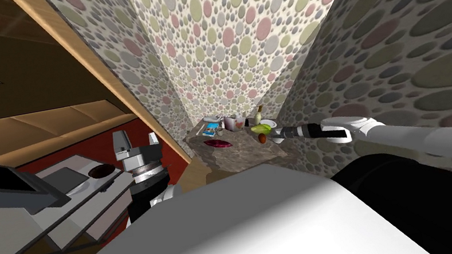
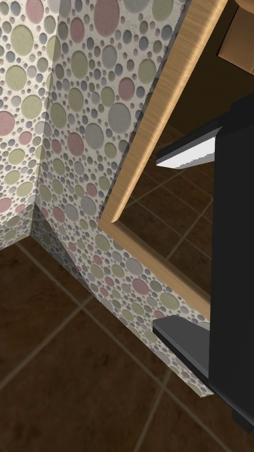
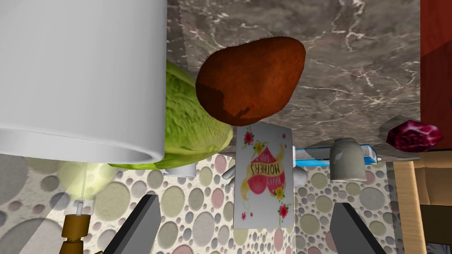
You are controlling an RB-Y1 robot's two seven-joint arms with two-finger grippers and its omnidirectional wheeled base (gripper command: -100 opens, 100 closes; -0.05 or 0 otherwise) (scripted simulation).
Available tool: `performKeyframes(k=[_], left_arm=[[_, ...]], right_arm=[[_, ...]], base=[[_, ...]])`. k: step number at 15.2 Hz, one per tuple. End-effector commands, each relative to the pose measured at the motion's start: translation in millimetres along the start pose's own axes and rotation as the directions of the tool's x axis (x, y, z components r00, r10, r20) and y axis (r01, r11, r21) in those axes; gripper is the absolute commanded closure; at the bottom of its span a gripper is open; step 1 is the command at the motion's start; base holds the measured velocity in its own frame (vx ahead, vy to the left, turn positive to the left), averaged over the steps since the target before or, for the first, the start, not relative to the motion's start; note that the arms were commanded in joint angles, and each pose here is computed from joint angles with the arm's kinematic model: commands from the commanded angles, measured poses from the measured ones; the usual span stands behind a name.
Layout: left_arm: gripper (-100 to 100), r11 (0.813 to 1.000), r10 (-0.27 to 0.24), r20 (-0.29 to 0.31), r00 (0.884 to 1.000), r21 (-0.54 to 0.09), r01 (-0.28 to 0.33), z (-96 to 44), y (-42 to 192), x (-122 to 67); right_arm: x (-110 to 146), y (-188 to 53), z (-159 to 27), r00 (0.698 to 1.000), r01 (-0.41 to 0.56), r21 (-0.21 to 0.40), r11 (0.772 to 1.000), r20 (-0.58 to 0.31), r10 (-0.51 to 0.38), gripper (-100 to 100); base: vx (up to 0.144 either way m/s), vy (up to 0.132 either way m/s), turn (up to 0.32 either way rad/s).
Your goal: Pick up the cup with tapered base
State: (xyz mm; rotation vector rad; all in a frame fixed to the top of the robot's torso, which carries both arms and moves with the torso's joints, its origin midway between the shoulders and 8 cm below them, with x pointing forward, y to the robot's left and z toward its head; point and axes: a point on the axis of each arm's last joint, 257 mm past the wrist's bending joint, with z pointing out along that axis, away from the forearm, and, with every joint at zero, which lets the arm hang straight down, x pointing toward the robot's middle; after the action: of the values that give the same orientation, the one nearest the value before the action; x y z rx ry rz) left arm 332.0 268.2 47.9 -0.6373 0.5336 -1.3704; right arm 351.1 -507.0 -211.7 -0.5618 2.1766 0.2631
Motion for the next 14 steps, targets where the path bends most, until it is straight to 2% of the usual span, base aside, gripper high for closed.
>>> performKeyframes(k=[1, 2, 3, 4, 5, 6, 7, 8, 9, 11, 13, 14], left_arm=[[0, 1.000, 0.000, 0.000, 1.000, 0.000, 0.000, 0.0, 0.0, 0.0], [0, 1.000, 0.000, 0.000, 1.000, 0.000, 0.000, 0.0, 0.0, 0.0], [0, 1.000, 0.000, 0.000, 1.000, 0.000, 0.000, 0.0, 0.0, 0.0], [0, 1.000, 0.000, 0.000, 1.000, 0.000, 0.000, 0.0, 0.0, 0.0], [0, 1.000, 0.000, 0.000, 1.000, 0.000, 0.000, 0.0, 0.0, 0.0], [0, 1.000, 0.000, 0.000, 1.000, 0.000, 0.000, 0.0, 0.0, 0.0], [0, 1.000, 0.000, 0.000, 1.000, 0.000, 0.000, 0.0, 0.0, 0.0], [0, 1.000, 0.000, 0.000, 1.000, 0.000, 0.000, 0.0, 0.0, 0.0], [0, 1.000, 0.000, 0.000, 1.000, 0.000, 0.000, 0.0, 0.0, 0.0], [0, 1.000, 0.000, 0.000, 1.000, 0.000, 0.000, 0.0, 0.0, 0.0], [0, 1.000, 0.000, 0.000, 1.000, 0.000, 0.000, 0.0, 0.0, 0.0], [0, 1.000, 0.000, 0.000, 1.000, 0.000, 0.000, 0.0, 0.0, 0.0]], right_arm=[[15.1, -12.3, -11.2, 0.996, 0.044, 0.014, 0.999, -0.079, -0.043, -100], [13.7, -13.2, -11.8, 0.995, 0.050, 0.014, 0.999, -0.083, -0.049, -100], [28.8, -21.1, -21.2, 0.987, 0.075, 0.021, 0.997, -0.144, -0.072, -100], [26.4, -22.7, -22.2, 0.985, 0.086, 0.020, 0.996, -0.151, -0.082, -100], [41.5, -29.6, -32.4, 0.972, 0.109, 0.021, 0.994, -0.213, -0.103, -100], [39.7, -30.8, -33.2, 0.970, 0.117, 0.020, 0.993, -0.217, -0.109, -100], [54.9, -36.7, -44.0, 0.952, 0.138, 0.017, 0.990, -0.278, -0.128, -100], [53.5, -37.6, -44.5, 0.950, 0.143, 0.016, 0.990, -0.282, -0.133, -100], [67.3, -43.1, -56.3, 0.927, 0.165, 0.009, 0.986, -0.343, -0.152, -100], [67.3, -43.1, -56.3, 0.927, 0.165, 0.009, 0.986, -0.343, -0.152, -100], [94.2, -51.1, -80.1, 0.873, 0.197, -0.014, 0.980, -0.452, -0.182, -100], [94.2, -51.1, -80.1, 0.873, 0.197, -0.014, 0.980, -0.452, -0.182, -100]], base=[[0.005, 0.010, 0.096], [0.005, 0.009, 0.090], [0.009, 0.014, 0.123], [0.011, 0.013, 0.094], [0.011, 0.018, 0.096], [0.012, 0.020, 0.088], [0.017, 0.028, 0.125], [0.019, 0.026, 0.109], [0.024, 0.031, 0.129], [0.019, 0.024, 0.051], [0.024, 0.029, 0.136], [0.034, 0.033, 0.117]])
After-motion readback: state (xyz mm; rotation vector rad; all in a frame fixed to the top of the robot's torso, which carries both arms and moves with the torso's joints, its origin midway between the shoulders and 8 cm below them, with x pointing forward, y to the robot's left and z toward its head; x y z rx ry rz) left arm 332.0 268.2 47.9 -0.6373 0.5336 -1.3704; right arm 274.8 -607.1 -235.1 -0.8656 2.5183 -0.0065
